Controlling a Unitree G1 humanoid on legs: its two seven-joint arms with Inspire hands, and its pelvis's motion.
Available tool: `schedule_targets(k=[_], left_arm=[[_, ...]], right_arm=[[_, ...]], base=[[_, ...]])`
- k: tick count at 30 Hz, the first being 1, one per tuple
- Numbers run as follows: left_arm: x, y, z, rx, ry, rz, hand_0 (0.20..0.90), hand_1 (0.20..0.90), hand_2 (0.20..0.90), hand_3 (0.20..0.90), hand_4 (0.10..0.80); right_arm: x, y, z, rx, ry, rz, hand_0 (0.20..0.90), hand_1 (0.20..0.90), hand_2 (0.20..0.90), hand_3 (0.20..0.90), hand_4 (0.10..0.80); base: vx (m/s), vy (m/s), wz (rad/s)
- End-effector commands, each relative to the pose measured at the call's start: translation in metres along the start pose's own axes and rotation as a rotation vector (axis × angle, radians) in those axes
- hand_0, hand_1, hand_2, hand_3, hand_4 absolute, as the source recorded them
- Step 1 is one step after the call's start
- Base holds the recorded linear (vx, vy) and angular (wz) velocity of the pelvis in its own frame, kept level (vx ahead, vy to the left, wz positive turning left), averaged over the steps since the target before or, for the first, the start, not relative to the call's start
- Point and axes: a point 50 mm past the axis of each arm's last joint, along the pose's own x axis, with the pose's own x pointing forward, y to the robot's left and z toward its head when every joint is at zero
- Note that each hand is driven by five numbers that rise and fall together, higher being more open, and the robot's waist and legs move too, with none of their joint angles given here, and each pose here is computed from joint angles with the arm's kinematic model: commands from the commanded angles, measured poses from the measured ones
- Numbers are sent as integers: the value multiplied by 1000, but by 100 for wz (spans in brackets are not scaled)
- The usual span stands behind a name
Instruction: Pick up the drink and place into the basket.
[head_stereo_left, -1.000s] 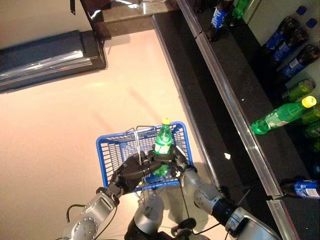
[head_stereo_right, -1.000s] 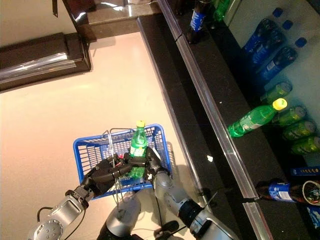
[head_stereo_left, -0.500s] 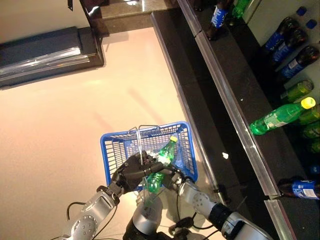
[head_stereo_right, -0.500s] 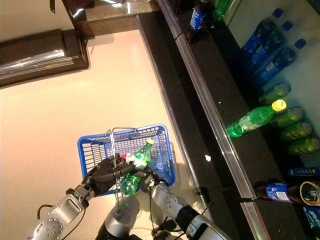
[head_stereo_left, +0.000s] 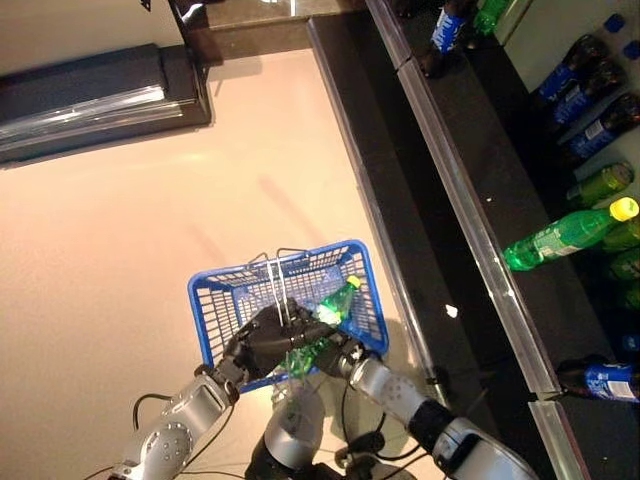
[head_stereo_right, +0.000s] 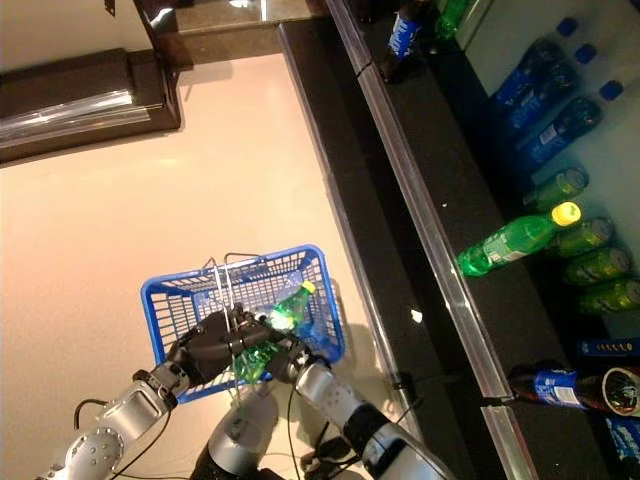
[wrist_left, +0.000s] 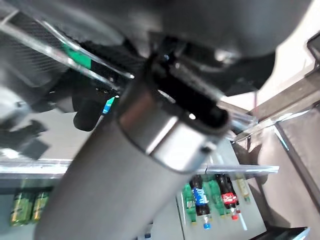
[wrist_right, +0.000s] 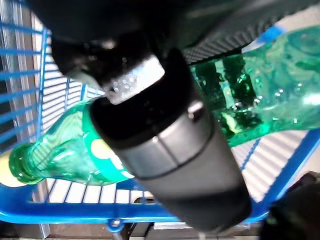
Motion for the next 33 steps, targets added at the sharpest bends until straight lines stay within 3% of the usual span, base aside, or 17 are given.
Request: schedule_targets(k=[1, 8, 20, 22, 23, 25, 26, 33], left_arm=[[-7, -133, 51, 68, -274, -838, 300, 300, 300, 200, 100], [-4, -134, 53, 71, -237, -823, 300, 300, 300, 200, 100], [3, -137, 51, 67, -217, -794, 300, 300, 300, 200, 100], [4, -138, 50, 68, -219, -794, 300, 300, 300, 200, 100], [5, -139, 50, 68, -221, -793, 300, 300, 300, 200, 100], [6, -139, 50, 67, -224, -791, 300, 300, 300, 200, 100], [6, -139, 49, 66, -225, -789, 300, 300, 300, 200, 100], [8, -139, 47, 62, -228, -781, 300, 300, 300, 200, 100]], right_arm=[[7, 94, -6, 60, 29, 275, 300, 300, 300, 200, 100], [14, 86, 20, -46, -61, 136, 300, 300, 300, 200, 100], [20, 68, 19, -178, -7, 57, 300, 300, 300, 200, 100], [21, 68, 14, -212, 11, 53, 392, 392, 392, 307, 207], [21, 67, 11, -231, 16, 52, 474, 474, 474, 403, 303], [22, 64, 7, -242, 31, 51, 862, 862, 862, 856, 756], [22, 62, 5, -258, 36, 53, 900, 900, 900, 900, 800], [21, 56, 1, -262, 50, 59, 900, 900, 900, 900, 800]], base=[[78, -6, 6], [71, 13, 7], [18, 25, 7], [0, 0, 0], [0, 0, 0], [0, 0, 0], [0, 0, 0], [0, 0, 0]])
